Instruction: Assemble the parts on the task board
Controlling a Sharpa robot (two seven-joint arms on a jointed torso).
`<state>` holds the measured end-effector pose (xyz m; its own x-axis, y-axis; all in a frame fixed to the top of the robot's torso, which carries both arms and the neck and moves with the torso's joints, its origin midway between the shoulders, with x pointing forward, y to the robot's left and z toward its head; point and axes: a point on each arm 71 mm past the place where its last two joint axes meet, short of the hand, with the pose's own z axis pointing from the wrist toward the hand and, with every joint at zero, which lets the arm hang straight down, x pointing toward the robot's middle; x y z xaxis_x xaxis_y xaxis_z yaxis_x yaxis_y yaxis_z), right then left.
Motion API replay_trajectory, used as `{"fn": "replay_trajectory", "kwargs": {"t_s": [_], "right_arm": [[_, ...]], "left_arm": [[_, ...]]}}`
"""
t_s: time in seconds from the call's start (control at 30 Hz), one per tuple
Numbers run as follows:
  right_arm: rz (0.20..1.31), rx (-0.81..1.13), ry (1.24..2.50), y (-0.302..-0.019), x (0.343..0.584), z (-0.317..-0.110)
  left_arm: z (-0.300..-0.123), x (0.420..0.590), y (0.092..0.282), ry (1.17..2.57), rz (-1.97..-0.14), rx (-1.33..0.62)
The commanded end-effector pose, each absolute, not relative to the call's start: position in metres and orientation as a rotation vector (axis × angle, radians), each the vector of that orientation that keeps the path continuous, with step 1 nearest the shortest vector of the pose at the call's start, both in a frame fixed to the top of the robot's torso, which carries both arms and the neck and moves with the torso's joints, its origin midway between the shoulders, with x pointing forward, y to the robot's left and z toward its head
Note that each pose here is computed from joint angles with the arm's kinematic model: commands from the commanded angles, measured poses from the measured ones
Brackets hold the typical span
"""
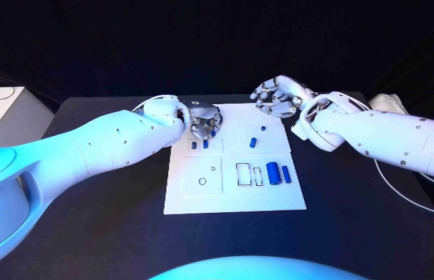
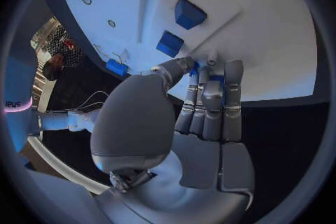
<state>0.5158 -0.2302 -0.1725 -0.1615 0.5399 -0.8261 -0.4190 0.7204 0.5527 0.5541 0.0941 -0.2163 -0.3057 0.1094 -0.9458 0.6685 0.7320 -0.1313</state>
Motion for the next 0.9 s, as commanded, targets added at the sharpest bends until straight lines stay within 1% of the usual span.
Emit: {"fn": "replay_trajectory", "kwargs": {"t_s": [0.03,0.4,0.9], "right_arm": [[0.85,0.103,1.507,-0.2299,0.5157,-0.1714],[0.85,0.103,1.511,-0.2295,0.5158,-0.1716],[0.847,0.106,1.524,-0.2294,0.5162,-0.1723]], "left_arm": [[-0.2208,0.5523,0.0948,1.864,-0.622,0.623],[-0.2205,0.5509,0.0925,1.863,-0.649,0.623],[-0.2179,0.5522,0.0932,1.826,-0.682,0.589]]}}
